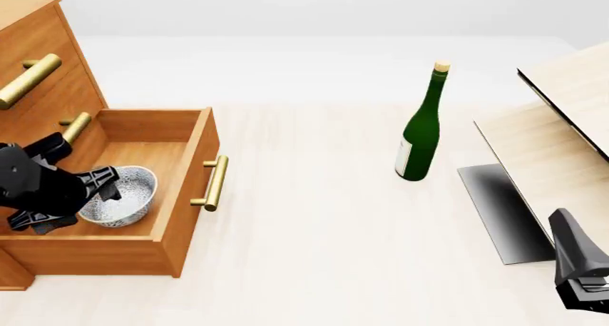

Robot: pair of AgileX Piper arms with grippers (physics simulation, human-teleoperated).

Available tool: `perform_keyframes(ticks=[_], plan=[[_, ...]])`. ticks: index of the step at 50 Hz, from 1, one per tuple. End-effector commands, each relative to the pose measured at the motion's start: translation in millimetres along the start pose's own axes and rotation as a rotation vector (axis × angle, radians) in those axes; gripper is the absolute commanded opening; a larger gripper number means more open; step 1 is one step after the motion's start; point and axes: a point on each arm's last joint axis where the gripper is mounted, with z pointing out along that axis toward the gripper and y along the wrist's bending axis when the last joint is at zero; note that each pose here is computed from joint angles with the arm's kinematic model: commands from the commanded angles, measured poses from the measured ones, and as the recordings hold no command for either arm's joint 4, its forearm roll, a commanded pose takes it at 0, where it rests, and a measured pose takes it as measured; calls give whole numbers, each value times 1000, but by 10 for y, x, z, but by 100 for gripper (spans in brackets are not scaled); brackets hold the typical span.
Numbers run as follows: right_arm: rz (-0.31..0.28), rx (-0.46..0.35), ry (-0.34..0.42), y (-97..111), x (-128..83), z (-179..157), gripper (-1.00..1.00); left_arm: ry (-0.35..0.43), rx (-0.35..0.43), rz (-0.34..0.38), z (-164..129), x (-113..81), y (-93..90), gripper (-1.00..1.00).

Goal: Put the bowl in the bottom drawer of the cabinet and close it.

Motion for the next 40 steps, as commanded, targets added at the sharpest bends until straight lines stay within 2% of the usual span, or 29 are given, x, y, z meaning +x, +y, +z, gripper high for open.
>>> perform_keyframes(ticks=[1, 13, 30, 40], plan=[[0, 0, 0, 0, 0, 0, 100, 10, 0, -10, -12, 101, 29, 100], [0, 0, 0, 0, 0, 0, 100, -7, 15, 1, -103, 100, -8, 100], [0, 0, 0, 0, 0, 0, 100, -72, 22, 36, -442, -20, 40, 100], [0, 0, 0, 0, 0, 0, 100, -84, 60, 60, -686, 166, -4, 100]])
